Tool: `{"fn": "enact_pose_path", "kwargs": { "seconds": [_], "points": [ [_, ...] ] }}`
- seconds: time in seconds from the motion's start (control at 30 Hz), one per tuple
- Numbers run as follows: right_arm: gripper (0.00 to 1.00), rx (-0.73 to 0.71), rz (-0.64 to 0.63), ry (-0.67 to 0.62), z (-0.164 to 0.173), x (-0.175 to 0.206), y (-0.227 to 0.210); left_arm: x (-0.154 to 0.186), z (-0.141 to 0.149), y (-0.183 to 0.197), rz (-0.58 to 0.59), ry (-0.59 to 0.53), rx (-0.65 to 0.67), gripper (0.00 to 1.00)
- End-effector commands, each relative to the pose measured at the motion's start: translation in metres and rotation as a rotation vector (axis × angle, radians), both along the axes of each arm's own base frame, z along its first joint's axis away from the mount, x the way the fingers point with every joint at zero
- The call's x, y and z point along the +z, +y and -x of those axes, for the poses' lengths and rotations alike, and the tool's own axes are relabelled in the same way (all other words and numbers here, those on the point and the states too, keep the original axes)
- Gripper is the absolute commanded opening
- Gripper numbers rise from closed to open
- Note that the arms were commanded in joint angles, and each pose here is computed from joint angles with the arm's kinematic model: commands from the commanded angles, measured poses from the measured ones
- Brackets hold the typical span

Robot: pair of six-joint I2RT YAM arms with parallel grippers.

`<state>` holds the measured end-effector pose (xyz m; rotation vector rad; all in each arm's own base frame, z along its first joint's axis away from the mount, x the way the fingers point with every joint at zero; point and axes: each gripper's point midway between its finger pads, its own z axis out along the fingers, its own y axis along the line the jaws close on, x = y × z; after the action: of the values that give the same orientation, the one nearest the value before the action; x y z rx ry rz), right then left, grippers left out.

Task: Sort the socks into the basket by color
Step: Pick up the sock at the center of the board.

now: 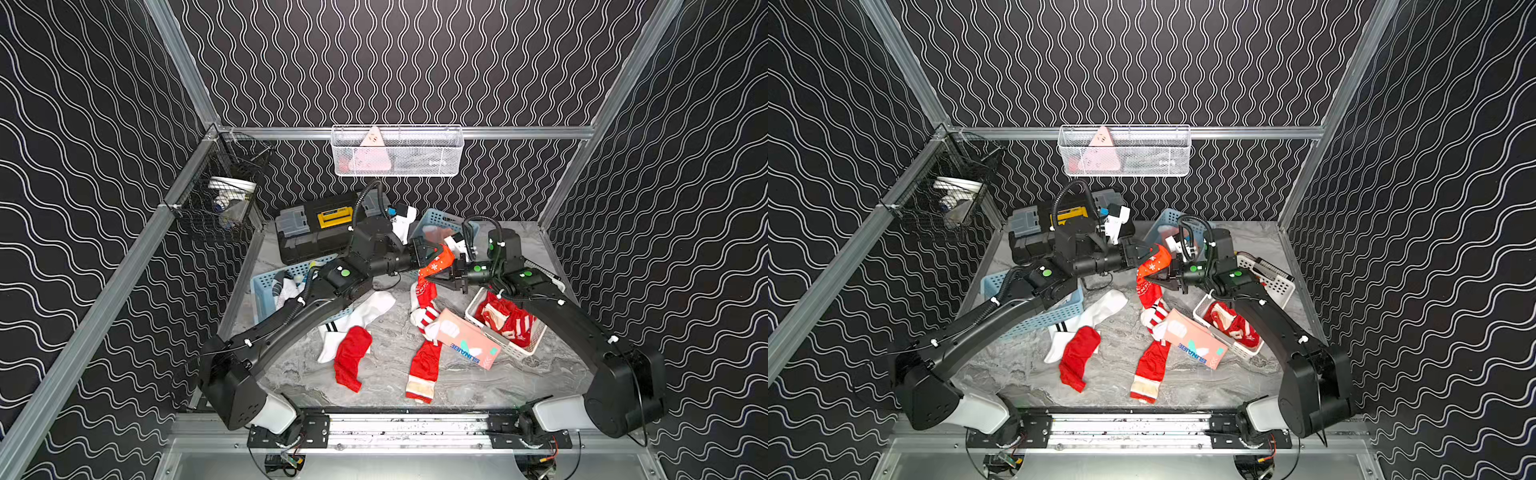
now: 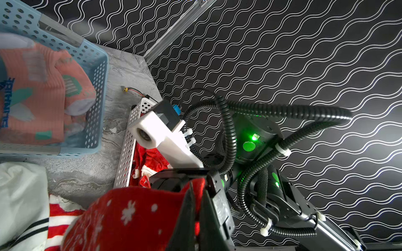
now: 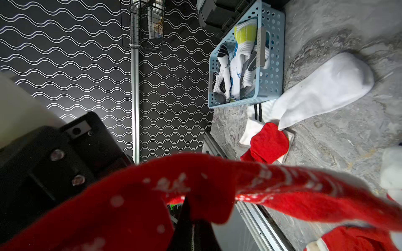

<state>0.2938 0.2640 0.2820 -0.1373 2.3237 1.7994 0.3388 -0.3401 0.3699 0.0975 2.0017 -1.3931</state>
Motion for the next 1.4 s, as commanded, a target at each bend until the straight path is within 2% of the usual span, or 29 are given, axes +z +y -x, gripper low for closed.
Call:
{"fn": "enact_pose_path", "kwargs": {
  "seconds": [0.0,0.27,0.53,0.63,0.83,0.97,1.37],
  "points": [
    [0.0,-0.011,0.041,-0.039,0.002,-0.003,-0.004,0.015,0.0,-0.003,0.044,-0.025,-0.01,0.0],
    [0.0,-0.055,0.097,-0.09,0.007,0.0,-0.013,0.002,0.001,0.001,0.022,0.002,0.007,0.01],
    [0.0,-0.148,0.192,-0.158,0.004,0.012,-0.029,-0.006,0.001,0.003,-0.007,0.011,0.02,0.3],
    [0.0,-0.18,0.225,-0.171,0.004,0.014,-0.036,-0.011,0.0,0.003,-0.012,0.018,0.019,0.34],
    [0.0,-0.294,0.311,-0.191,-0.005,0.019,-0.062,-0.016,-0.001,0.003,-0.036,0.017,0.019,0.53],
    [0.0,-0.394,0.354,-0.186,-0.017,0.022,-0.091,-0.022,-0.001,0.007,-0.078,0.018,0.028,0.62],
    [0.0,-0.66,0.544,-0.107,-0.045,0.007,-0.168,-0.066,0.0,0.024,-0.242,0.095,0.024,0.67]
  ]
}}
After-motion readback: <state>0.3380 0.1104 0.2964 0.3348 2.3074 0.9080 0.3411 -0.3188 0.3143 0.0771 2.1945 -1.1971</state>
